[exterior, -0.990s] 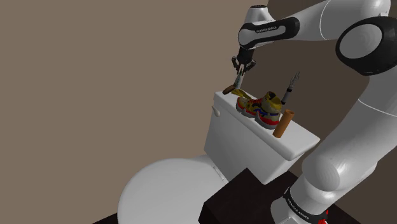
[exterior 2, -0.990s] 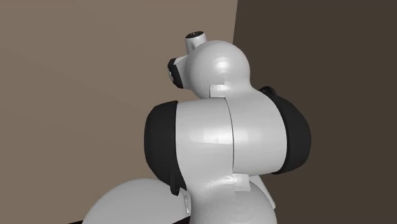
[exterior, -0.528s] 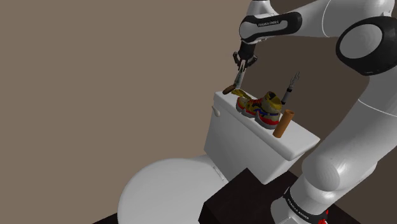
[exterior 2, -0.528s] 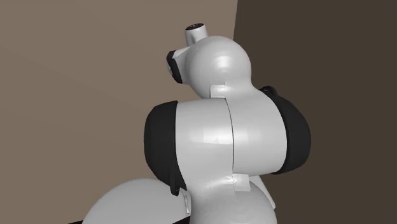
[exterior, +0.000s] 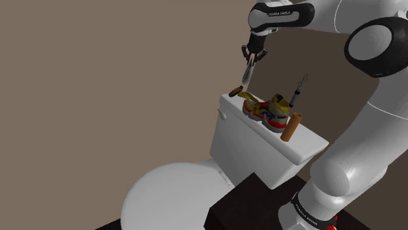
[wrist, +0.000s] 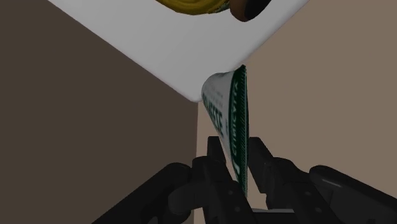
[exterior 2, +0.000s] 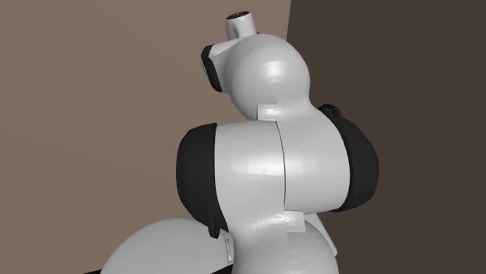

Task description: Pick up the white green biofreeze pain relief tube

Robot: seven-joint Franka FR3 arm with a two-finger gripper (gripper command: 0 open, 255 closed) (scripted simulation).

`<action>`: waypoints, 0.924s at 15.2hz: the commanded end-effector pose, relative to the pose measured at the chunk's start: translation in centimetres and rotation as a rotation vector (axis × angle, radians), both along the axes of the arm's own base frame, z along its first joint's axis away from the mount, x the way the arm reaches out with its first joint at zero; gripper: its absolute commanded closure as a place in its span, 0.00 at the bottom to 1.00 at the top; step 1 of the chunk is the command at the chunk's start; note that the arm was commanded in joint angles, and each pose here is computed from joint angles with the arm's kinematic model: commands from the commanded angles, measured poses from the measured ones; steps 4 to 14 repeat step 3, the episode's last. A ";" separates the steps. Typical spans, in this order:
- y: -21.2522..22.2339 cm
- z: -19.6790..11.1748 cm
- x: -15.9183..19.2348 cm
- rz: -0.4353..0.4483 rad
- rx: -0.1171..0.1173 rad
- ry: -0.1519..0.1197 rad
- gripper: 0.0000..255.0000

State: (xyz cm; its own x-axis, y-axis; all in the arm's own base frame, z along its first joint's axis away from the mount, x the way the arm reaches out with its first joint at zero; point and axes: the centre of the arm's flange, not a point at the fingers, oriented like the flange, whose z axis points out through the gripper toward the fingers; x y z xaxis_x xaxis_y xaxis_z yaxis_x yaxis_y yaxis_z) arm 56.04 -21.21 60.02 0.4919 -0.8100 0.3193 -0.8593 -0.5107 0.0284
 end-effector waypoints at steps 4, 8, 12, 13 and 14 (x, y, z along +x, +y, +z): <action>0.1 1.2 0.0 0.000 0.000 0.000 1.00; 0.1 1.2 0.0 0.000 0.000 0.000 1.00; 0.1 1.2 0.0 0.000 0.000 0.000 1.00; 0.1 1.2 0.0 0.000 0.000 0.000 1.00; 0.1 1.2 0.0 0.000 0.000 0.000 1.00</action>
